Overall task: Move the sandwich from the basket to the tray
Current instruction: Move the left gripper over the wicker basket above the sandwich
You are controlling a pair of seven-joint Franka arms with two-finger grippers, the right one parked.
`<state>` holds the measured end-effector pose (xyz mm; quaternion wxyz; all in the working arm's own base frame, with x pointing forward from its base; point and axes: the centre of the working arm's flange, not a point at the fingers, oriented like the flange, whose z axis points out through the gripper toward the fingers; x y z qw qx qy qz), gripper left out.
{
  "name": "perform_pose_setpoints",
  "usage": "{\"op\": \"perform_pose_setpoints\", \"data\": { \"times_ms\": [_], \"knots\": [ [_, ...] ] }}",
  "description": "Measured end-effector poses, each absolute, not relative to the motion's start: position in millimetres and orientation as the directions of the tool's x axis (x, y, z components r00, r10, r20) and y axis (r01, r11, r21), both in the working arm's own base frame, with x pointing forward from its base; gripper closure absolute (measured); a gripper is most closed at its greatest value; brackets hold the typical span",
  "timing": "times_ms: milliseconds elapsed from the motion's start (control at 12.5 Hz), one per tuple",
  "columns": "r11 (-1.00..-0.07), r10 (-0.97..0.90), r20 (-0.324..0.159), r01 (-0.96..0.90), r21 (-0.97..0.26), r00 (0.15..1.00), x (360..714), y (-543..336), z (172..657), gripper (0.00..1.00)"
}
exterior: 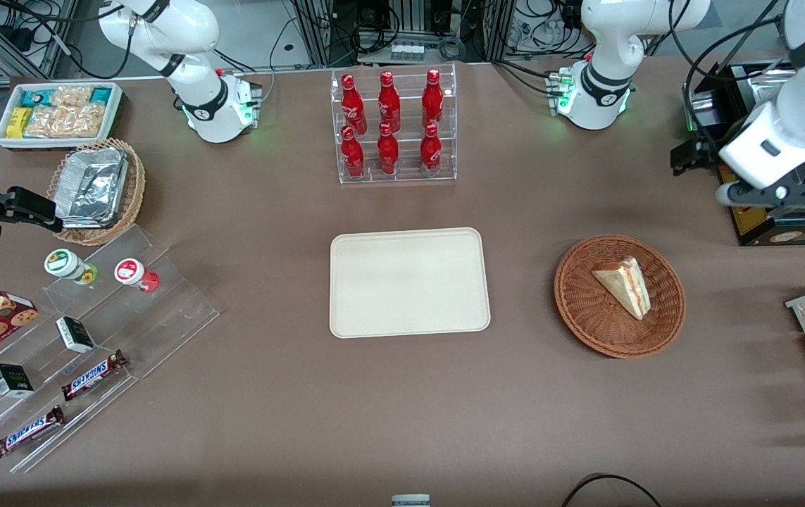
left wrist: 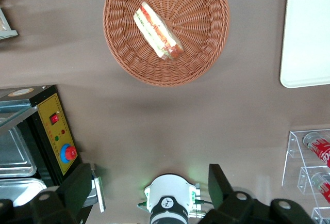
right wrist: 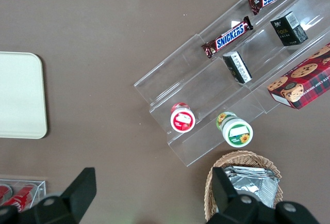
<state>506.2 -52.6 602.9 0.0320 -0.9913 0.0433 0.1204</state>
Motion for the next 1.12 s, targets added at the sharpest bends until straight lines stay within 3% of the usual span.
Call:
{"op": "perform_pose_setpoints", "data": {
  "times_ms": [400, 800, 960, 1120],
  "knots": [
    [-0.995, -0.074, -0.24, -0.087, -0.041, 0.968, 513, -51, 591, 0.0],
    [-0.998, -0.022, -0.288, -0.036, -0.042, 0.957, 541, -35, 520, 0.0],
    [-0.997, 0.062, -0.27, 0.047, -0.063, 0.961, 550, -35, 484, 0.0],
    [-0.986, 0.162, -0.213, 0.148, -0.078, 0.964, 553, -36, 454, 0.0]
  ]
}}
